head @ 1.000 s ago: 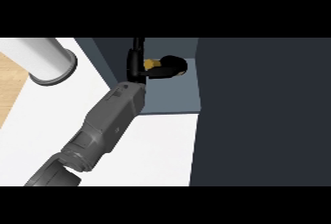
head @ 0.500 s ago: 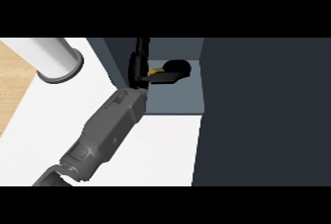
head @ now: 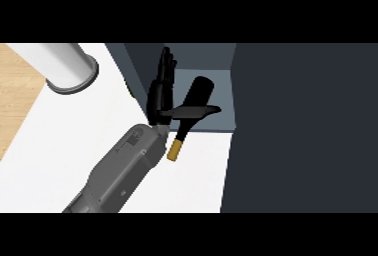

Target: Pick up the wine, place it into the cabinet and close the cabinet

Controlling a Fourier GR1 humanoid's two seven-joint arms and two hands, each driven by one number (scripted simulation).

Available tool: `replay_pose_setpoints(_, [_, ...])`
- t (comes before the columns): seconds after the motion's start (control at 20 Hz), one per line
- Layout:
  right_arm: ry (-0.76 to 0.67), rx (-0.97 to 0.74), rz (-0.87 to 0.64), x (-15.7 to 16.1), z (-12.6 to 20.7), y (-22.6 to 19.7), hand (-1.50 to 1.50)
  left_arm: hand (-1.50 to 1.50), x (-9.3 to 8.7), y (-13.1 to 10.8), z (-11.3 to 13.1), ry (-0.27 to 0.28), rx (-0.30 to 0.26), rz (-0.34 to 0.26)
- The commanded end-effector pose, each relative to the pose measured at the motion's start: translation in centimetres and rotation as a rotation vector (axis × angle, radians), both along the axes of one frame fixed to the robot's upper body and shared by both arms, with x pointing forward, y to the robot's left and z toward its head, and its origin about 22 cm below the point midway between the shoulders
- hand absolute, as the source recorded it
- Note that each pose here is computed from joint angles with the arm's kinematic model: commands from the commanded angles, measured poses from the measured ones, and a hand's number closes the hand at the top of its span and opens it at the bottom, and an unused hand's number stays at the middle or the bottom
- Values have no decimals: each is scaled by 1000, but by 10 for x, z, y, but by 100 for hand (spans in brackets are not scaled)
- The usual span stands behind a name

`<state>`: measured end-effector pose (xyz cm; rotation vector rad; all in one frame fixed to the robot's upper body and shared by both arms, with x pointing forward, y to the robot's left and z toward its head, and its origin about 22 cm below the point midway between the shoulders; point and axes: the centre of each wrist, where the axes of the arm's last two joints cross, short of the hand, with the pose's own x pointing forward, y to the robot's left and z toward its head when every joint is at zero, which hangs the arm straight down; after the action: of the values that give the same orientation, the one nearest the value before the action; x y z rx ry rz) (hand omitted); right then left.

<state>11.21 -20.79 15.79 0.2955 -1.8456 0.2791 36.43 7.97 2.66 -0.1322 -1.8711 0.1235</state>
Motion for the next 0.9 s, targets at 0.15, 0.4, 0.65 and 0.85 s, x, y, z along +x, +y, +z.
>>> replay_pose_setpoints(0.15, [-49,47,19,-38,36,-1,-150,-150,-57,11,-2,-8,-72,-26])
replay_pose_setpoints(0.4, [-86,14,24,-35,39,-7,-150,-150,-99,4,2,-17,-88,-26])
replay_pose_setpoints(0.65, [-68,-5,56,-27,44,-4,-150,-150,-136,16,9,-28,-98,-32])
replay_pose_setpoints(0.85, [-14,-156,181,-28,36,0,150,-150,-167,36,0,-23,-102,-50])
